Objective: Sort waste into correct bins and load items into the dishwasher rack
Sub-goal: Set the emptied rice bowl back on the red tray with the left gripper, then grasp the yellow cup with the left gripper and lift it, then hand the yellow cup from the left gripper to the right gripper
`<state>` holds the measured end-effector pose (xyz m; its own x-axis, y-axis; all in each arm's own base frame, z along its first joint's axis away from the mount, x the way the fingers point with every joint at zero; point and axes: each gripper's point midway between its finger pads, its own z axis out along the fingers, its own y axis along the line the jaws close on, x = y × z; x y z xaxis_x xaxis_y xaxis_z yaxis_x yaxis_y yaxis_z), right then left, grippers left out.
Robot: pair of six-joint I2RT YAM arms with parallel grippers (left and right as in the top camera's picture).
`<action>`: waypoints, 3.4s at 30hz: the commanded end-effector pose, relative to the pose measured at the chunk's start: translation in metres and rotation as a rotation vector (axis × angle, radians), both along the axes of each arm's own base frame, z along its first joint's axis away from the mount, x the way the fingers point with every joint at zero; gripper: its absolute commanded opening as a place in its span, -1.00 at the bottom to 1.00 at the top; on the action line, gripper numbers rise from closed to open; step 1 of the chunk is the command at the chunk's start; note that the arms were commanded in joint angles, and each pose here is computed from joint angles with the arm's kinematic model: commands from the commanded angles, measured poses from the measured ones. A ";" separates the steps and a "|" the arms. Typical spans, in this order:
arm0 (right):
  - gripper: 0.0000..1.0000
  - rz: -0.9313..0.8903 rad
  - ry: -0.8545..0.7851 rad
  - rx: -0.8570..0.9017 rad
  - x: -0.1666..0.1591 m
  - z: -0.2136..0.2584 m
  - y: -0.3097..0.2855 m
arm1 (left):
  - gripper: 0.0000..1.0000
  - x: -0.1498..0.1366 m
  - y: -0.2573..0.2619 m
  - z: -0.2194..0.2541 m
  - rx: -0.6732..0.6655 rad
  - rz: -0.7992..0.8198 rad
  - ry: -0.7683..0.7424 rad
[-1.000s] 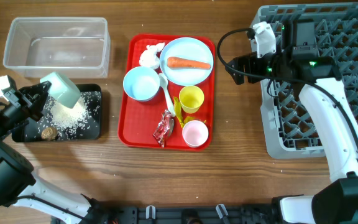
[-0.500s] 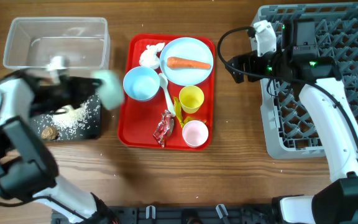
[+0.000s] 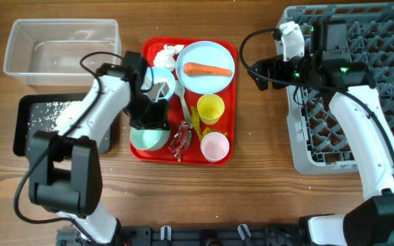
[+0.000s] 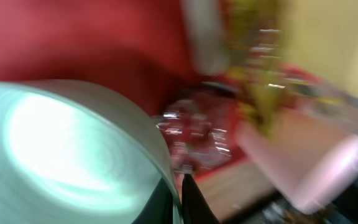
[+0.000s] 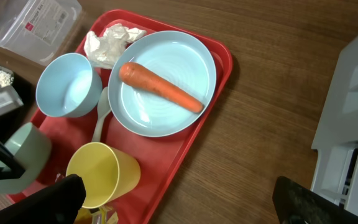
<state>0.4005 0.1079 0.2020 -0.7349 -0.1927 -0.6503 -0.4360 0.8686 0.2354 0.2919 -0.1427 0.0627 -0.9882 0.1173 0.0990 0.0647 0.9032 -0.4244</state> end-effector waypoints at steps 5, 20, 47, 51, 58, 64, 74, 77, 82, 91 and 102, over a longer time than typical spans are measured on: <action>0.99 -0.054 0.037 0.037 0.003 -0.003 -0.001 | -0.16 0.003 0.007 -0.018 0.318 -0.016 -0.088; 0.97 -0.150 0.076 0.068 0.005 -0.004 -0.006 | 0.45 0.064 -0.060 0.056 0.161 -0.109 -0.384; 0.93 -0.265 0.157 -0.030 0.012 -0.044 -0.027 | -0.28 0.075 -0.099 0.009 0.134 -0.187 -0.388; 0.93 -0.265 0.157 -0.030 0.012 -0.044 -0.027 | -0.53 0.073 -0.103 0.006 0.135 -0.196 -0.383; 0.93 -0.265 0.157 -0.030 0.012 -0.044 -0.027 | -0.60 0.064 -0.109 -0.002 0.154 -0.226 -0.379; 0.92 -0.264 0.158 -0.030 0.012 -0.044 -0.027 | -0.92 0.065 -0.109 -0.003 0.153 -0.225 -0.380; 0.92 0.015 0.113 0.436 0.008 0.016 0.013 | -0.92 0.095 -0.083 0.102 -0.395 0.021 -0.334; 0.94 0.123 0.092 0.552 0.000 0.037 0.024 | -0.92 0.095 -0.085 0.157 -0.745 -0.050 -0.365; 0.94 0.380 0.017 0.735 -0.020 0.082 0.048 | -0.92 0.088 -0.091 0.213 -1.043 -0.221 -0.472; 0.84 0.585 -0.015 0.736 -0.045 0.093 0.108 | -0.92 0.089 -0.092 0.220 -1.067 -0.257 -0.514; 0.63 0.588 -0.007 0.725 -0.046 0.089 0.115 | -0.92 0.095 -0.093 0.234 -1.097 -0.274 -0.544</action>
<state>0.3544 0.2197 0.2956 -0.6405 -0.0711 -0.7647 -0.7643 0.1565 0.6256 0.3925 -0.2368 0.2805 -0.8030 0.0868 -0.5896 0.5945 0.0467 -0.8028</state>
